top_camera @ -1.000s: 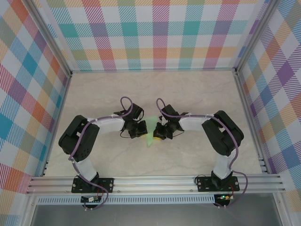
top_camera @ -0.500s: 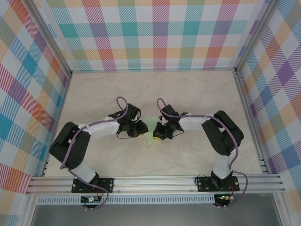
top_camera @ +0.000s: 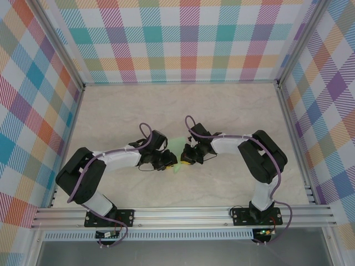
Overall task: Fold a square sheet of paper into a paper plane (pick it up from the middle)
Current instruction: Third fold the triangle at the center of the table.
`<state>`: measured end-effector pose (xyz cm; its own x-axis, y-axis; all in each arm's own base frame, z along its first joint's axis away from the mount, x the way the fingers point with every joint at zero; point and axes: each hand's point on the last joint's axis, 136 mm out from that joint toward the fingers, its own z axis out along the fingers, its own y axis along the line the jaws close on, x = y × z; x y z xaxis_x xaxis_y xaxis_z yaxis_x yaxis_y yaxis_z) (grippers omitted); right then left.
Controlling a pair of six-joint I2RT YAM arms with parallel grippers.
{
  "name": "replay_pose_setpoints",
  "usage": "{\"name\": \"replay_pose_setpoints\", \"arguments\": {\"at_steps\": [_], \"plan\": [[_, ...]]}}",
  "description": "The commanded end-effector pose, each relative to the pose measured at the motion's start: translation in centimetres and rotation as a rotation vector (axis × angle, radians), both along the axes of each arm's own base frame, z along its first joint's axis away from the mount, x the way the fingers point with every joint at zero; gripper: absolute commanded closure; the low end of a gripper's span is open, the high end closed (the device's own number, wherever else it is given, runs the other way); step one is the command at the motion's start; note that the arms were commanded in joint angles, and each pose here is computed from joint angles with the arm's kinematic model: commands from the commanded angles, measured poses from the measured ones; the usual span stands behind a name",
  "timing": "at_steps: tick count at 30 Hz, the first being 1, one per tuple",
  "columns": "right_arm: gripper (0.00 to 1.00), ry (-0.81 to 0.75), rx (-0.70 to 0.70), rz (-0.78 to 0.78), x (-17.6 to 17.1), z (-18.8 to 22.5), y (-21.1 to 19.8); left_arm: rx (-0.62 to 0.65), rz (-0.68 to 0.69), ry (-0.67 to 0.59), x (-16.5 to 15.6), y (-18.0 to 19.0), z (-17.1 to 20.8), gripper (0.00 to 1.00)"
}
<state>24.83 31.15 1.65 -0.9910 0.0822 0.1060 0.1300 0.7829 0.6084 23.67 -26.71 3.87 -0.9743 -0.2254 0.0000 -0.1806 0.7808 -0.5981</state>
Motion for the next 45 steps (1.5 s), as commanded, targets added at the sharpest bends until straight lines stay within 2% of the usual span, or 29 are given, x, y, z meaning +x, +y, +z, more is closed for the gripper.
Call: {"name": "replay_pose_setpoints", "arguments": {"at_steps": [1,17,23,27,35,45], "plan": [[1.0,0.043,-0.077,-0.026,-0.6,-2.1,-1.4,0.008,-0.015,0.027,-0.5,-0.3,-0.7,0.78],[1.0,0.055,-0.09,-0.031,-0.8,-2.6,-1.6,0.166,-0.04,0.037,-0.3,1.6,-1.8,0.83],[1.0,0.062,-0.092,-0.031,-0.9,-2.7,-1.7,0.109,-0.033,-0.068,1.3,0.7,1.5,0.83],[1.0,0.06,-0.087,-0.03,-0.9,-2.7,-1.6,0.084,-0.022,-0.1,2.5,-0.2,1.8,0.88],[1.0,0.041,-0.054,-0.027,-0.7,-2.0,-1.2,0.112,-0.034,-0.077,3.5,-0.9,0.0,0.92],[1.0,-0.022,0.049,-0.017,0.0,0.0,0.1,0.205,-0.03,-0.039,3.2,0.3,-2.7,0.95]]}}
